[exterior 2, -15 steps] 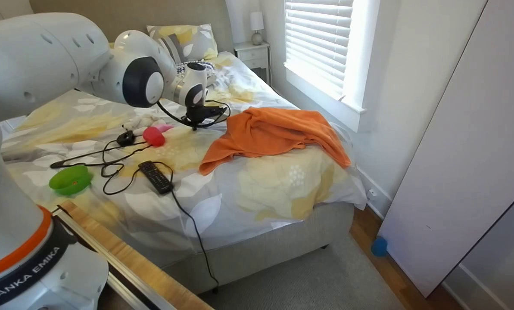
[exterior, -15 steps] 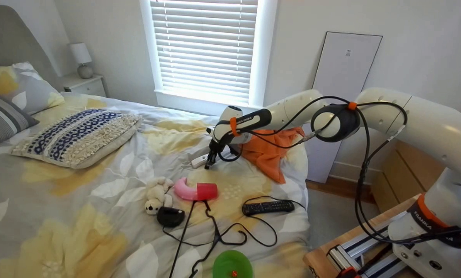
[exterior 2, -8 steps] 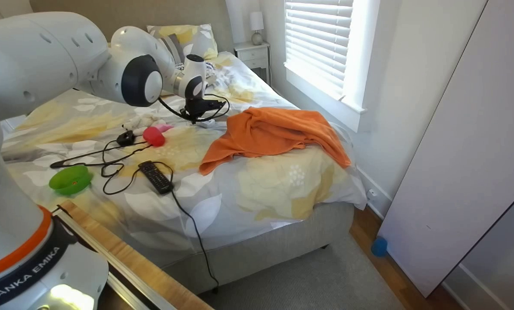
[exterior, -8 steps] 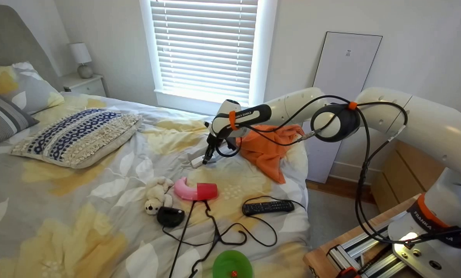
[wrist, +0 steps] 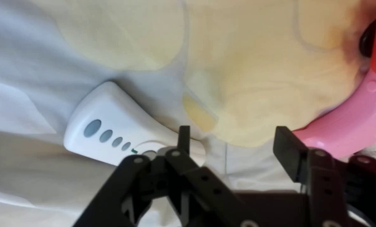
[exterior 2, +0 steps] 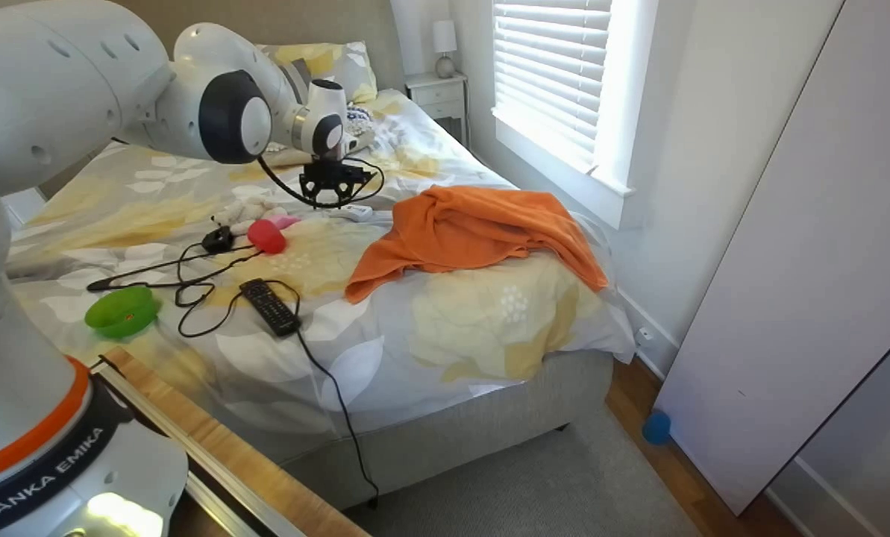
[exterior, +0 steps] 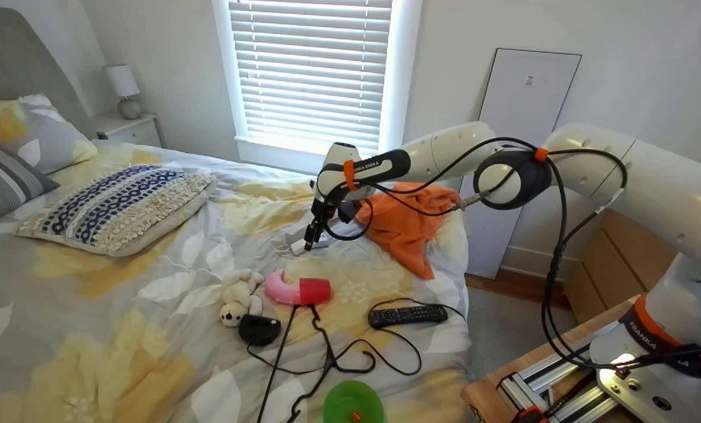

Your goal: Press the middle button on the white remote

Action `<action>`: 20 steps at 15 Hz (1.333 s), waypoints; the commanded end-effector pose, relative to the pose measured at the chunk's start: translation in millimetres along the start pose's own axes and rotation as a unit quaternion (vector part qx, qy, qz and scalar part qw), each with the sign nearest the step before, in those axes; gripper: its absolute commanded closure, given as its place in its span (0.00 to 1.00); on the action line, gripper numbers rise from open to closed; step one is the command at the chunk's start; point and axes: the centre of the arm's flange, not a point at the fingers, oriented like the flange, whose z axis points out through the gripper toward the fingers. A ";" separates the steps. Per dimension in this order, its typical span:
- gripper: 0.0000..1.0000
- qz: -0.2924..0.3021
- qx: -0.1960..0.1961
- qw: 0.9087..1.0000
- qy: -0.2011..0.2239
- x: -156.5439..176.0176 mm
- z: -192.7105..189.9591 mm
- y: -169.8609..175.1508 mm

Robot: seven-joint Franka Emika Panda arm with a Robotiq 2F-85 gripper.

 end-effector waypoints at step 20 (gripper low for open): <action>0.00 0.285 -0.094 0.939 -0.169 -95.8 -133.5 -117.5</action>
